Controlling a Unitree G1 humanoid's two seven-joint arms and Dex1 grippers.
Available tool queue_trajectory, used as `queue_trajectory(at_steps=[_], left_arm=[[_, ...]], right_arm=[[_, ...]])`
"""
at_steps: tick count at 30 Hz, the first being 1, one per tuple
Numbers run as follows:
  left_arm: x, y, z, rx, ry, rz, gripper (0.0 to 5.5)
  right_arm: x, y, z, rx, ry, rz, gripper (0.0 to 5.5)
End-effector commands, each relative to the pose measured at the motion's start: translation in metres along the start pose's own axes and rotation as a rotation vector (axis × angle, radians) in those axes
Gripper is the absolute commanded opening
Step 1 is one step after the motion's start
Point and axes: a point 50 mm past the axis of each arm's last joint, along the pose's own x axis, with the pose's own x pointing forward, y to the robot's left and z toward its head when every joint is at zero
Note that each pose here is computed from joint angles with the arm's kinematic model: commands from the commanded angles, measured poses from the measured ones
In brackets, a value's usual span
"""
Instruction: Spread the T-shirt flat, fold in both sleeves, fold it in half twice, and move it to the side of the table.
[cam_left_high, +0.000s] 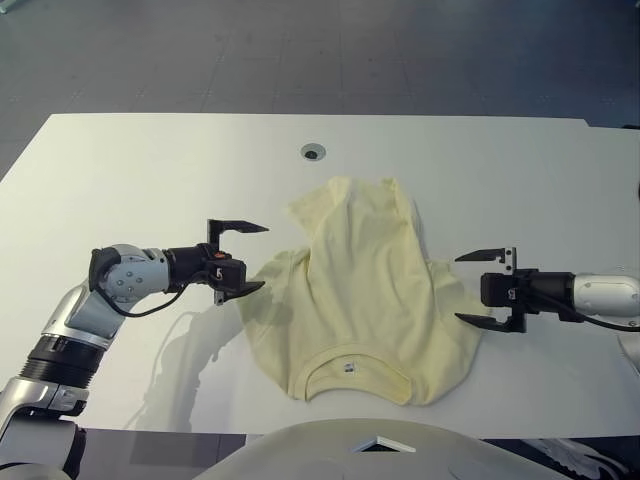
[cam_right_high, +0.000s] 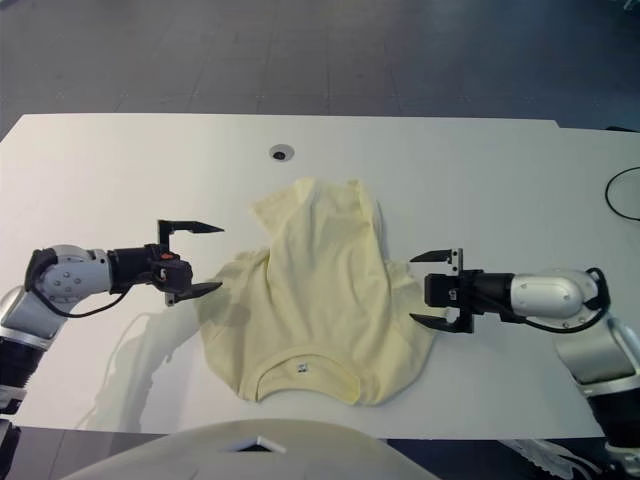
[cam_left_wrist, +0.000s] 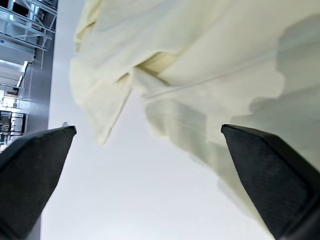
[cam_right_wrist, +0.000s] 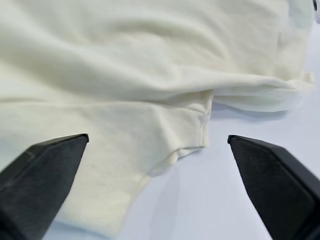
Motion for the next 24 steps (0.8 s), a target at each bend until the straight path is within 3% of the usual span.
queue_trajectory(at_steps=[1,12,18,24], left_arm=[[-0.004,-0.009,-0.006,-0.012,0.021,-0.042,5.4],[-0.03,-0.035,-0.028,0.028,0.183,-0.191,5.4],[-0.041,-0.057,-0.002,-0.083,0.096,-0.3,5.4],[-0.038,-0.037,0.011,-0.104,0.037,-0.226,5.4]], right_arm=[[0.01,0.0,-0.007,-0.034,0.047,-0.004,5.38],[-0.009,0.023,-0.021,-0.046,0.135,0.108,5.38],[-0.015,0.032,-0.01,-0.027,0.099,0.139,5.38],[-0.014,0.026,-0.005,0.001,0.068,0.093,5.38]])
